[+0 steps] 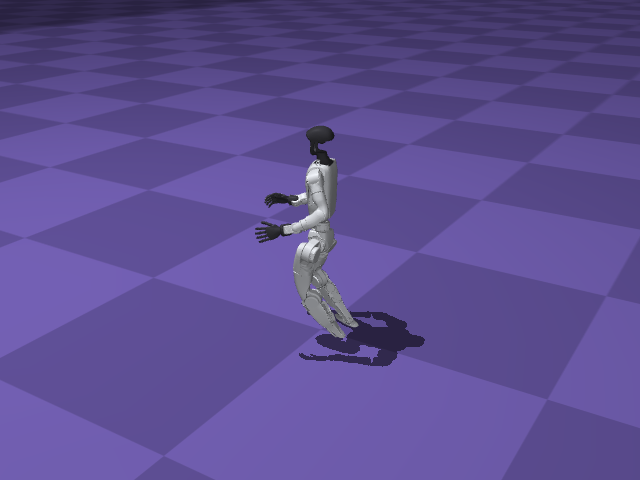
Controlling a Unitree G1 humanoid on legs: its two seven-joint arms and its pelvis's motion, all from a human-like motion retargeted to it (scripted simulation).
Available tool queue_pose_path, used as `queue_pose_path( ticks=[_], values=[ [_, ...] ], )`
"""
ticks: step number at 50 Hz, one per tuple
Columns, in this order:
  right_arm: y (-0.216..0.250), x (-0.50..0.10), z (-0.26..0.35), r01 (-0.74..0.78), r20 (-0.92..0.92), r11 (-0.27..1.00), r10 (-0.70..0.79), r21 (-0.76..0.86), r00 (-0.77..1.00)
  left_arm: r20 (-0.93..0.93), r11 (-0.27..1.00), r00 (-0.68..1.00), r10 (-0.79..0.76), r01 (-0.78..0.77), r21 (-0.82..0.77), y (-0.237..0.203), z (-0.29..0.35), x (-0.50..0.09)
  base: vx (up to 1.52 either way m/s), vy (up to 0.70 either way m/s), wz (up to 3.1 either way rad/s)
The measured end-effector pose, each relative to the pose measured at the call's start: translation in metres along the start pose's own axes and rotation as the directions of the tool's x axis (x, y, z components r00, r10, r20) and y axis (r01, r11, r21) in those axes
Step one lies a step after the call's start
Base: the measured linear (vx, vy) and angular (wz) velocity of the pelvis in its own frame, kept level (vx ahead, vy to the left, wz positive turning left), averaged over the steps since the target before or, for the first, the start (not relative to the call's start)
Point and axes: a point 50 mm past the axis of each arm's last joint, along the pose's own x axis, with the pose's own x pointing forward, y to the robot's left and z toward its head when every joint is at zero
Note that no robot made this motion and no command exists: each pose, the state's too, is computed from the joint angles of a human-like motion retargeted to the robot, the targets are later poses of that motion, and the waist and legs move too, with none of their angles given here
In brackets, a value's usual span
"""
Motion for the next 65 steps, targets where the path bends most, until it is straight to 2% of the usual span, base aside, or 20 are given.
queue_pose_path(
  ticks=[5, 8, 12, 15, 20, 25, 33, 36, 40, 45, 50, 57, 61, 65],
  values=[
    [0.013, -0.058, -0.060, -0.139, -0.236, 0.990, 0.129, -0.025, 0.963, 0.272, 0.994, 0.956, 0.105, -0.100, -0.035, -0.007, 0.064, 0.039, 0.21, 0.02, 0.92],
    [0.004, -0.100, -0.086, -0.202, -0.355, 0.979, 0.178, -0.030, 0.918, 0.401, 0.987, 0.903, 0.153, -0.124, -0.098, -0.014, 0.103, 0.054, 0.38, -0.06, 0.87],
    [-0.026, -0.140, -0.096, -0.190, -0.439, 0.981, 0.161, -0.023, 0.884, 0.496, 0.974, 0.848, 0.189, -0.096, -0.206, -0.022, 0.138, 0.061, 0.44, -0.07, 0.50],
    [-0.046, -0.153, -0.089, -0.126, -0.434, 0.992, 0.109, -0.009, 0.894, 0.494, 0.961, 0.849, 0.185, -0.051, -0.271, -0.028, 0.143, 0.061, 0.41, -0.08, 0.13],
    [-0.065, -0.130, -0.053, 0.011, -0.276, 0.999, -0.001, 0.035, 0.961, 0.374, 0.944, 0.921, 0.114, 0.016, -0.328, -0.040, 0.116, 0.055, 0.35, -0.08, -0.23],
    [-0.067, -0.070, 0.012, 0.043, 0.078, 0.996, -0.049, 0.074, 0.996, 0.197, 0.951, 0.980, 0.013, 0.049, -0.306, -0.051, 0.073, 0.042, 0.37, -0.05, -0.27],
    [-0.041, -0.007, 0.131, -0.102, 0.568, 0.985, 0.005, 0.140, 0.823, -0.053, 0.981, 0.997, -0.060, 0.049, -0.189, -0.028, 0.005, 0.008, 0.50, 0.04, -0.11],
    [-0.032, 0.004, 0.164, -0.158, 0.671, 0.981, 0.043, 0.112, 0.741, -0.125, 0.988, 0.990, -0.058, 0.039, -0.146, -0.015, -0.013, -0.006, 0.52, 0.10, 0.11],
    [-0.018, 0.016, 0.185, -0.205, 0.714, 0.977, 0.100, 0.062, 0.693, -0.183, 0.996, 0.982, -0.040, 0.024, -0.086, 0.001, -0.028, -0.019, 0.48, 0.15, 0.00],
    [0.001, 0.021, 0.174, -0.269, 0.668, 0.963, 0.192, 0.013, 0.719, -0.215, 1.000, 0.977, -0.009, 0.004, -0.026, 0.011, -0.038, -0.030, 0.44, 0.18, 0.20],
    [0.015, 0.017, 0.133, -0.331, 0.536, 0.943, 0.267, 0.024, 0.801, -0.145, 1.000, 0.989, 0.026, -0.024, 0.014, 0.011, -0.026, -0.019, 0.41, 0.14, 0.20],
    [0.009, -0.026, 0.020, -0.296, 0.123, 0.953, 0.286, 0.067, 0.950, 0.128, 0.995, 0.987, 0.102, -0.100, -0.020, 0.001, 0.036, 0.029, 0.51, 0.02, 0.14],
    [-0.015, -0.076, -0.037, -0.235, -0.134, 0.970, 0.241, 0.061, 0.961, 0.332, 0.988, 0.932, 0.147, -0.121, -0.099, -0.004, 0.088, 0.051, 0.61, -0.07, 0.14],
    [-0.046, -0.124, -0.065, -0.170, -0.309, 0.985, 0.172, 0.035, 0.935, 0.482, 0.980, 0.863, 0.151, -0.068, -0.185, -0.013, 0.131, 0.059, 0.62, -0.11, -0.07]
  ],
)
